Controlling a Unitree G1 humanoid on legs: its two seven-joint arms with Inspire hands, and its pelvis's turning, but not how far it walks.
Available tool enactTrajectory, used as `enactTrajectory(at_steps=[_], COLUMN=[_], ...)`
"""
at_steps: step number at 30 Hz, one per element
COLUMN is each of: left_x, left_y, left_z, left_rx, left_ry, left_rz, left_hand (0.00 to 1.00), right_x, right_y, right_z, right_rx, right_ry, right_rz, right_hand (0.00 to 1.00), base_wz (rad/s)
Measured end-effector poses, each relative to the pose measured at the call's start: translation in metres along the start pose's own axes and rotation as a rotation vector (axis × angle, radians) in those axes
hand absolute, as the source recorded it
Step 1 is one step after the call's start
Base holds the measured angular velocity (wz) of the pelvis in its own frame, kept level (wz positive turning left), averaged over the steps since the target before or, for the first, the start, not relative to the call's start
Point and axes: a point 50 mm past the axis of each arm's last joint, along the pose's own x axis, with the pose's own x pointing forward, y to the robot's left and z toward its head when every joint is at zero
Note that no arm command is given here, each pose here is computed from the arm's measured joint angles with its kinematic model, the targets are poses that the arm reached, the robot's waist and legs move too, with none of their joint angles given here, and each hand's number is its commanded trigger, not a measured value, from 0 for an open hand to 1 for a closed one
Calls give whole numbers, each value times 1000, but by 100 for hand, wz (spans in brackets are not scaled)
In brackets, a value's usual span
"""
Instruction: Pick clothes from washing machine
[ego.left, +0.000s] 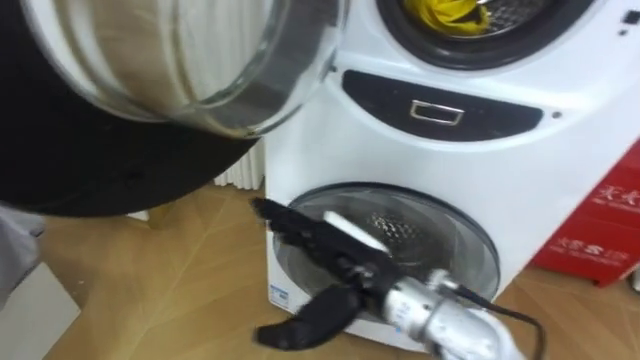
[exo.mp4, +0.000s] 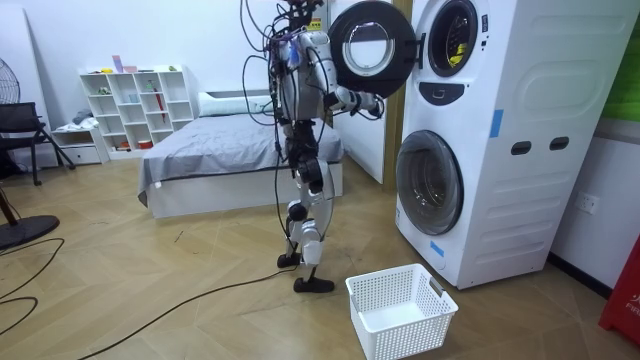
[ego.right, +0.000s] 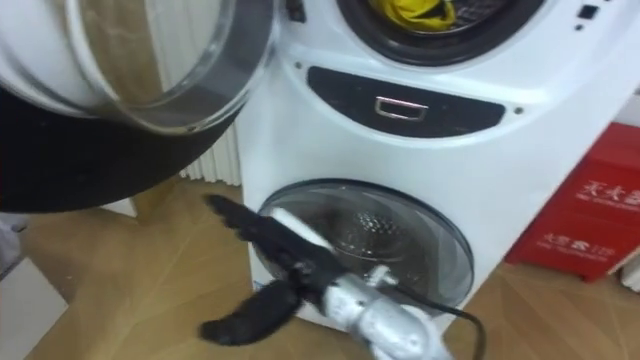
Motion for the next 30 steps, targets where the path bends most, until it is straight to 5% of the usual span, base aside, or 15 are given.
enactTrajectory(at_steps=[16, 30], left_x=[-6, -8], left_y=[-3, -8], left_z=[-31, -33], left_rx=[-90, -125], left_ry=[105, 112], left_rz=[30, 27], left_hand=[0, 0], right_x=[-42, -36], right_y=[-96, -106], right_z=[25, 85], right_rx=[-143, 86], right_ry=[-63, -385], right_rz=[-623, -623], right_hand=[0, 0], base_wz=[-5, 1])
